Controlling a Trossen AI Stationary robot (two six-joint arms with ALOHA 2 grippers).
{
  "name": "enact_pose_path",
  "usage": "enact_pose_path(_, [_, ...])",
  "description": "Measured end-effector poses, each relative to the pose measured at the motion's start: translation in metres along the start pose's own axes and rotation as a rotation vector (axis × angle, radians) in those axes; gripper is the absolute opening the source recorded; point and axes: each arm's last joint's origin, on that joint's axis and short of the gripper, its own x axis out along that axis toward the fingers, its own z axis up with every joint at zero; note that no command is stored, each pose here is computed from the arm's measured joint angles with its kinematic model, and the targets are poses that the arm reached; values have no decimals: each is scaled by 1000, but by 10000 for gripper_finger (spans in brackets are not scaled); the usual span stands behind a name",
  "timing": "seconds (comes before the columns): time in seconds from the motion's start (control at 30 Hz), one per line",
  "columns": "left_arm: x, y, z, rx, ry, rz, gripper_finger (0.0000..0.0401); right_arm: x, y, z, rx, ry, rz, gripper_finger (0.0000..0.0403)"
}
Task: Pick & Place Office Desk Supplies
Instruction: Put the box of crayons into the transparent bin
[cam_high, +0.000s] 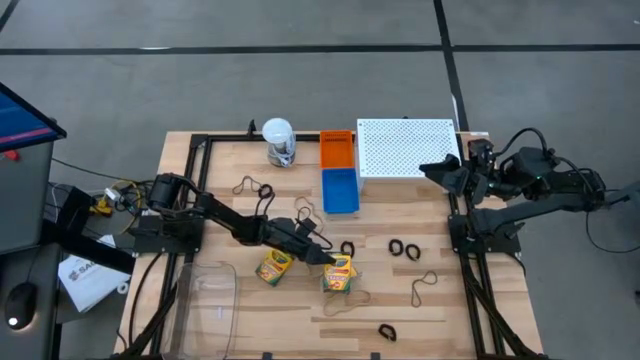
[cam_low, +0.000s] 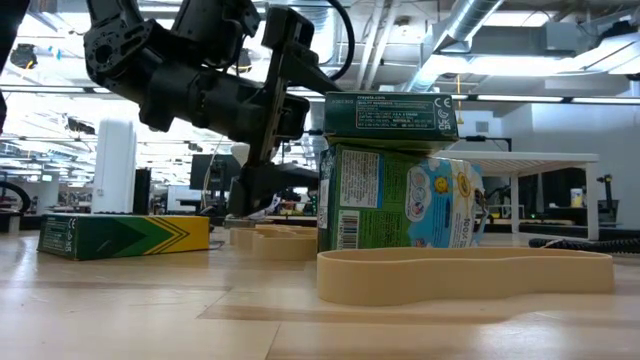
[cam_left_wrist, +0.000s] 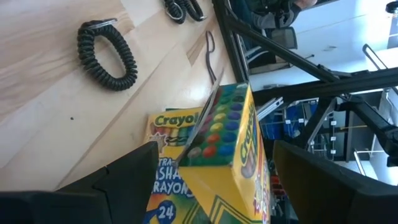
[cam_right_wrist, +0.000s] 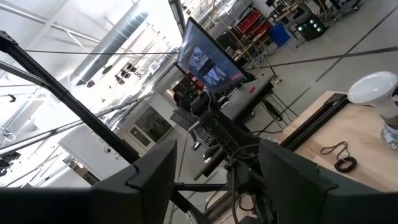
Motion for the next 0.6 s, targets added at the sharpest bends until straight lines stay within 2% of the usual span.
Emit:
enact_pose_path(0.43, [11, 2, -1, 4, 42, -17, 308, 0, -1, -1, -2, 7, -7, 224])
enact_pose_path(0.6, [13, 3, 0, -1, 61, -39, 278, 0, -1, -1, 5, 8, -7, 224])
